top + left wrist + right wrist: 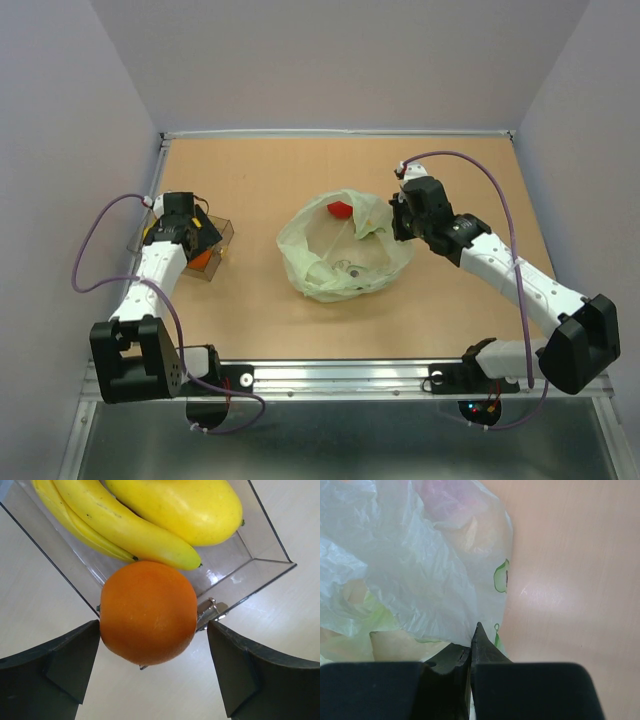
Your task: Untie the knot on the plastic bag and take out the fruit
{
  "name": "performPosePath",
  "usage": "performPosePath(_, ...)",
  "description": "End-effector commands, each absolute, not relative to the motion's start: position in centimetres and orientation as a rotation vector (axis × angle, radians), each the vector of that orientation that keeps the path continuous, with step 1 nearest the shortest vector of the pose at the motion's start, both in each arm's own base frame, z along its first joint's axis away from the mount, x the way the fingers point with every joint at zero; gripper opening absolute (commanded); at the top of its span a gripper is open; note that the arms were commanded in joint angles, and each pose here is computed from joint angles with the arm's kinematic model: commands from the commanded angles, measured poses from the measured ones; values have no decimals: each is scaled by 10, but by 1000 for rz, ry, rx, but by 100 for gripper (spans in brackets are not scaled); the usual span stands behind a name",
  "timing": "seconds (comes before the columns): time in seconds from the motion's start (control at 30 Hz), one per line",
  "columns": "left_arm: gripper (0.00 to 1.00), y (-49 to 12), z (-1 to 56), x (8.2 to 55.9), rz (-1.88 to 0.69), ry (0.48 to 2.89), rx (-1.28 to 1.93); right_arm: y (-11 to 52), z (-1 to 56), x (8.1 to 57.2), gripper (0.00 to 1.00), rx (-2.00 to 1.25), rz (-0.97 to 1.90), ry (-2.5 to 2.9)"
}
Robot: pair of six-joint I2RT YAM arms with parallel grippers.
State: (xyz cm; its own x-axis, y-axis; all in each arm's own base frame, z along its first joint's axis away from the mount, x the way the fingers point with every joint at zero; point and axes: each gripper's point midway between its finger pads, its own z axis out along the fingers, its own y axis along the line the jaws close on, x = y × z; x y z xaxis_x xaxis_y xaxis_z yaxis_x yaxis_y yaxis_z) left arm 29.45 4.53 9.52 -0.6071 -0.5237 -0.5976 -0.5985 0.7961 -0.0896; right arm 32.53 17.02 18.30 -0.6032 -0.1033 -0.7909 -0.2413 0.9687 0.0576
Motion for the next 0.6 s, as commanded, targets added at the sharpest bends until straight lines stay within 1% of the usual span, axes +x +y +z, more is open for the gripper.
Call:
performPosePath(0.0, 99, 41, 150, 303, 81, 2252, -748, 172, 220, 343, 1, -213, 199, 2121)
performPosePath(0.13, 99, 23, 183, 308, -15, 2185, -668, 170, 229, 346, 1, -185, 190, 2097)
performPosePath(0.23, 99, -25, 213, 316, -156, 2138, -501, 164, 233, 349, 1, -151, 158, 2082)
performPosePath(0.3, 99, -62, 236, 323, -263, 2084, -393, 159, 235, 353, 1, -125, 121, 2075)
performPosePath(0.33, 99, -102, 249, 323, -365, 2054, -275, 157, 234, 354, 1, -115, 108, 2074)
performPosePath(0.43, 99, -159, 258, 320, -498, 2023, -142, 144, 233, 358, 1, -64, 29, 2065)
performPosePath(0.47, 97, -191, 268, 315, -580, 1989, -60, 141, 231, 359, 1, -51, 4, 2065)
performPosePath(0.5, 95, -209, 263, 314, -602, 1998, -14, 135, 233, 360, 1, -25, -31, 2055)
performPosePath(0.57, 90, -239, 273, 313, -644, 1947, 63, 133, 235, 360, 1, -15, -34, 2048)
